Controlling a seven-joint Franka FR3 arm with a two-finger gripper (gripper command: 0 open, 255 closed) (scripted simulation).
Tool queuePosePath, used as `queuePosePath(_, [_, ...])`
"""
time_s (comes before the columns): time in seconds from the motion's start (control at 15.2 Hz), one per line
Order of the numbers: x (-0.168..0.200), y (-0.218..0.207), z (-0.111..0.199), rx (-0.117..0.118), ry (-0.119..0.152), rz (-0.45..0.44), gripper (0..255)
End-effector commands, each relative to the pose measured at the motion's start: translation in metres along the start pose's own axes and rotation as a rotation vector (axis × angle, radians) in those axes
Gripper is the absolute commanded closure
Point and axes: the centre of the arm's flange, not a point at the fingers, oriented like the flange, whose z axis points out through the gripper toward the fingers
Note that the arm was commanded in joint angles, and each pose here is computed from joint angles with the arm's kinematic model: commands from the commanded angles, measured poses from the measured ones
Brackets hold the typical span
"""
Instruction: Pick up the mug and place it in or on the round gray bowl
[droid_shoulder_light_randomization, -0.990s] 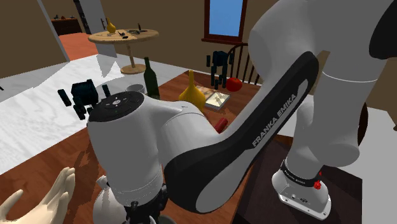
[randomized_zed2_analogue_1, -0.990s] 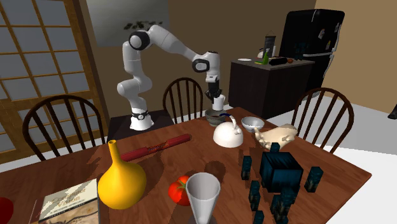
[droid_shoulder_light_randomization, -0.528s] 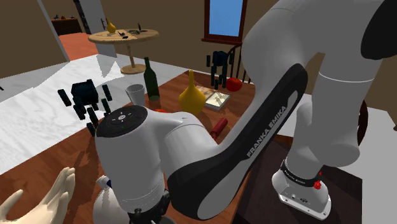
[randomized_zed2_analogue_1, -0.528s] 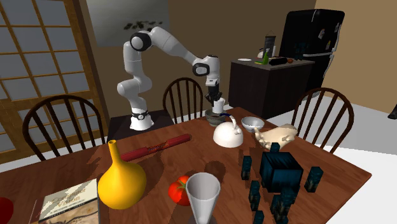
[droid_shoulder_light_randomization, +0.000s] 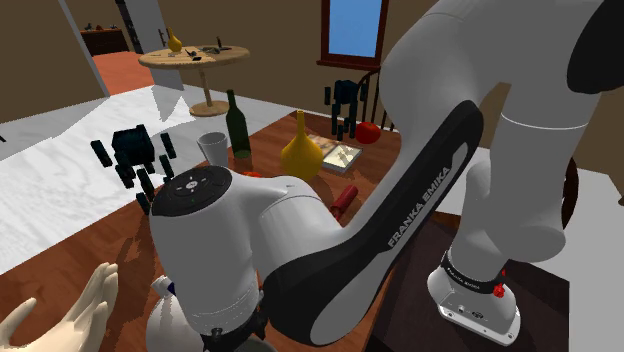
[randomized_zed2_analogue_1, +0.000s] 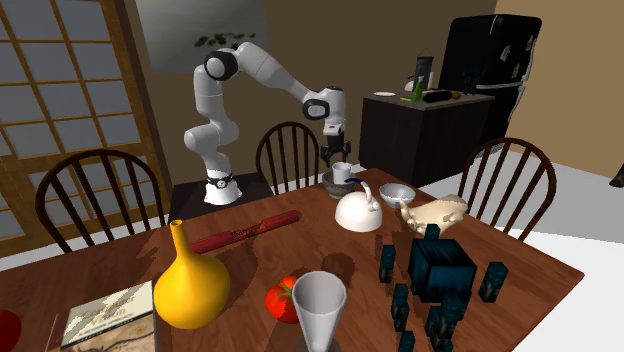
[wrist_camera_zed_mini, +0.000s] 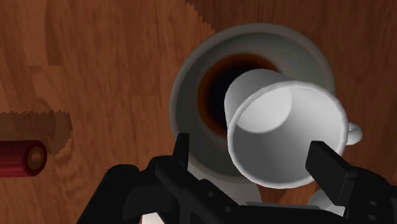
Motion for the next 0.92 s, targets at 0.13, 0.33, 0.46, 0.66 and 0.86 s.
queuePosePath(0.13, [0.0, 0.0, -0.013, 0.0, 0.0, 0.0, 0])
queuePosePath(0.33, [0.0, 0.0, -0.05, 0.0, 0.0, 0.0, 0])
queuePosePath(0.46, [0.0, 0.0, -0.05, 0.0, 0.0, 0.0, 0])
queuePosePath(0.66, [0.0, 0.0, -0.05, 0.0, 0.0, 0.0, 0])
queuePosePath(0.86, [0.0, 0.0, -0.05, 0.0, 0.0, 0.0, 0])
